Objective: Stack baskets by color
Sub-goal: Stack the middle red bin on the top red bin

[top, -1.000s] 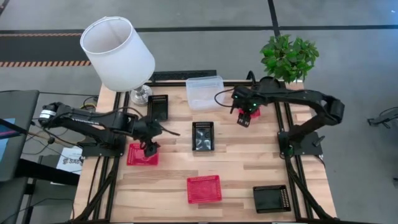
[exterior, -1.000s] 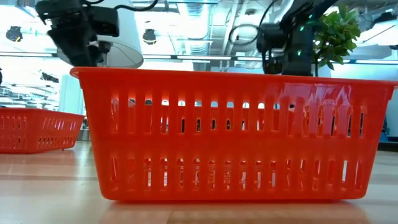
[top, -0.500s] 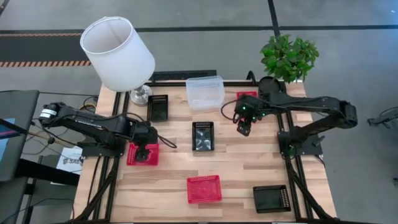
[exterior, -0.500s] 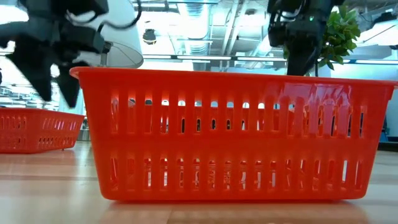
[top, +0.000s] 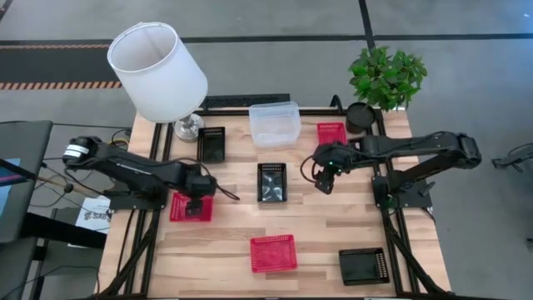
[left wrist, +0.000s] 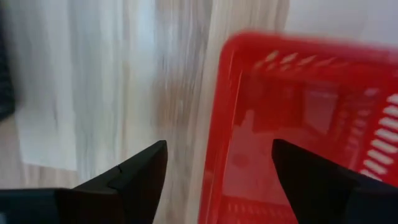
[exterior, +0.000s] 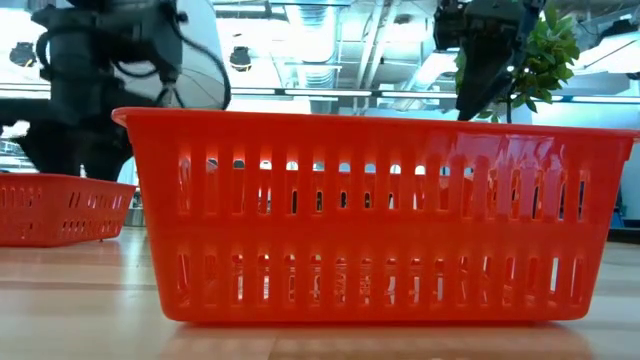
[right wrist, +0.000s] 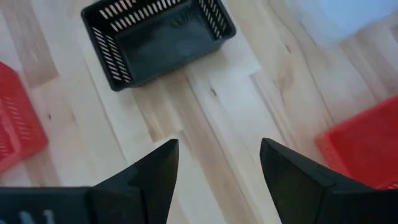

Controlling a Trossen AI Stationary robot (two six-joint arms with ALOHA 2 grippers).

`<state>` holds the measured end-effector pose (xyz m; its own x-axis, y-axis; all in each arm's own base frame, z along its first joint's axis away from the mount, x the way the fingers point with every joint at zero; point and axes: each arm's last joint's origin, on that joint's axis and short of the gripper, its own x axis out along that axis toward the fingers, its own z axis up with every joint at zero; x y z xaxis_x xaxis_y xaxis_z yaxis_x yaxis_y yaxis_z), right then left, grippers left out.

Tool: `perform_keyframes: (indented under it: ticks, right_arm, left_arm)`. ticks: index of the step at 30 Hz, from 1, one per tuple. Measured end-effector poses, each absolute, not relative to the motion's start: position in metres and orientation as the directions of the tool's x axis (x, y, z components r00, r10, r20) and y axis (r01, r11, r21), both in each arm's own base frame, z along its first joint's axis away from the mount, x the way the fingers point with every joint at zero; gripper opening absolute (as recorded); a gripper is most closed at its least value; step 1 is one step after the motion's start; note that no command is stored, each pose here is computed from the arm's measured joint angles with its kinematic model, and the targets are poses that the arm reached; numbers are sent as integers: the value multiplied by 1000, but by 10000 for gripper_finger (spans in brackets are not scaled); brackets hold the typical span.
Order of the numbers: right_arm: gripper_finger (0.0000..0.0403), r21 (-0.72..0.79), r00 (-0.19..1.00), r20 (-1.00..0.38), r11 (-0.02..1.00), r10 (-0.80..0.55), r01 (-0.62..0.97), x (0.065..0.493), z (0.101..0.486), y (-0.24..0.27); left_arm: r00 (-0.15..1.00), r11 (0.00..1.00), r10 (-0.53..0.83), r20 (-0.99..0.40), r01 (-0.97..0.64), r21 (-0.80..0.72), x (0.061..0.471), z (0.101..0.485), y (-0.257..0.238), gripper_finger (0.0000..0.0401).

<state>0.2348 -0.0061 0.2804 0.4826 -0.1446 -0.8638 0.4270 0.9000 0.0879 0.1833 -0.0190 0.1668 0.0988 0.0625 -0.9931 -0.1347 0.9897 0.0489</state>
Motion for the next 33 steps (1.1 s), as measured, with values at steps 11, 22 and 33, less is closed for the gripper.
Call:
perform_keyframes:
  ticks: [11,22,33]
  right_arm:
    - [248,96,472,-871,898,-133,430,233,279,7]
    - [248,190,667,-689,818,-283,543,230,308,12]
    - [248,595,732,-440,442,-520,672,265,314,8]
  left_arm:
    - [94,984,-53,-994,-165,-68,193,164,-20,38]
    - [434,752,143,-890,-632,-187,204,270,16,1]
    - [549,426,721,-423,-833,-354,221,345,29,0]
